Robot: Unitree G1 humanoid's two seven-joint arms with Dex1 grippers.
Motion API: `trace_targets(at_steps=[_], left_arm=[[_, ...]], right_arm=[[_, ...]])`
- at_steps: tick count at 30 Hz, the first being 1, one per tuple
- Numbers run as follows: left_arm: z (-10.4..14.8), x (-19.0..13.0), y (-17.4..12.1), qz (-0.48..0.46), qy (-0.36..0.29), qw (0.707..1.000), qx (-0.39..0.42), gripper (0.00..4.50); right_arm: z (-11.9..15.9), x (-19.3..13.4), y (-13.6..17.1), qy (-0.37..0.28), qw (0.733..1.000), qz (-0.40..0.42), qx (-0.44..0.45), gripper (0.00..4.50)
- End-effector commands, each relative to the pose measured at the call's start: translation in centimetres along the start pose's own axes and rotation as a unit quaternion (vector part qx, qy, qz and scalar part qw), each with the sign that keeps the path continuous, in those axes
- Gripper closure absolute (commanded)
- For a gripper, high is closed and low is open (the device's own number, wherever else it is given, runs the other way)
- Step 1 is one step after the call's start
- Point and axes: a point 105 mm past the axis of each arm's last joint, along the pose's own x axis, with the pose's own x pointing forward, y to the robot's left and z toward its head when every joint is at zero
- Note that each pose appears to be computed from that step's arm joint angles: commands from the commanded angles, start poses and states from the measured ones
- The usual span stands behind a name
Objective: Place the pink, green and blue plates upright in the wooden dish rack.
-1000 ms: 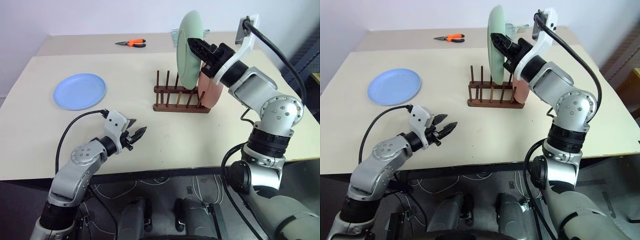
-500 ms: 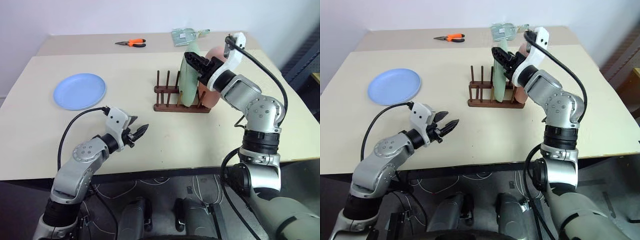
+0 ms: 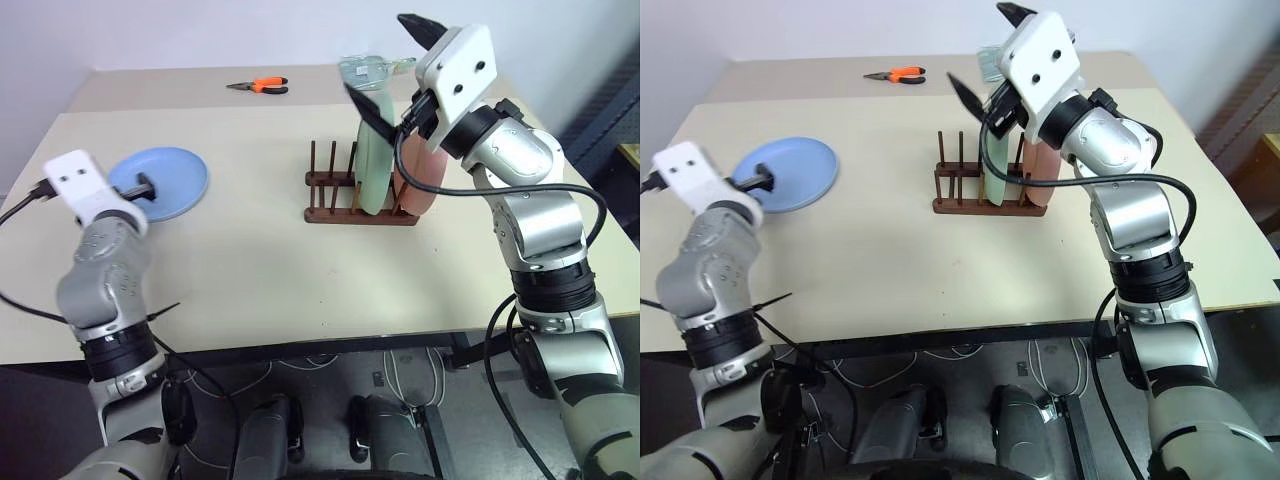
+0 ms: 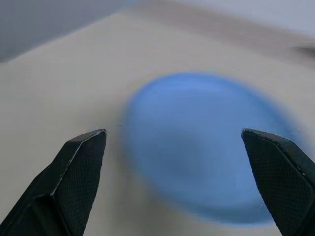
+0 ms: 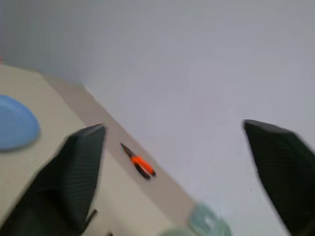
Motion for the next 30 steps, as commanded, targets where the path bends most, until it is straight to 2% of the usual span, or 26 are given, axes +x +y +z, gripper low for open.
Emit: trace_targets(at_steps=[1,4,7,11,14,15,18,22,25,30], left_arm=[[-1.0,1.5,-0.4,-0.017,0.068,0.997,-0.044,0.0],[-1.9,2.7,-1.5,-0.041,0.106,0.99,-0.083,0.0],[-2.7,3.6,-3.4,-0.077,0.136,0.981,-0.113,0.81],[-2.6,4.1,-4.7,-0.092,0.138,0.978,-0.13,2.79],[-1.9,4.0,-5.1,-0.09,0.127,0.977,-0.143,4.2],[-1.0,3.9,-5.4,-0.1,0.102,0.981,-0.129,4.43],[3.0,1.7,-8.2,-0.189,-0.016,0.979,-0.078,4.43],[5.7,-3.4,-11.7,-0.294,-0.083,0.952,-0.038,4.43],[6.3,-6.7,-13.2,-0.34,-0.079,0.936,-0.041,4.43],[6.1,-10.7,-14.8,-0.39,-0.034,0.919,-0.044,4.43]], right_arm=[[1.6,0.0,4.7,-0.039,0.995,0.088,0.018,0.01],[1.1,-0.5,7.8,-0.034,0.99,0.136,0.025,0.01],[0.1,-1.0,10.3,-0.019,0.985,0.17,0.019,0.0],[-0.9,-1.5,11.2,-0.004,0.983,0.183,0.001,0.0],[-1.6,-1.5,10.5,0.014,0.986,0.164,-0.009,0.0],[-1.9,-1.5,10.0,0.024,0.988,0.155,-0.012,0.0],[-2.6,-1.6,9.2,0.045,0.988,0.147,-0.006,0.0],[-3.2,-1.0,8.7,0.059,0.985,0.147,-0.075,0.0],[-3.5,-0.3,8.7,0.058,0.981,0.148,-0.114,0.0],[-4.6,0.4,9.2,0.055,0.966,0.162,-0.192,0.0]])
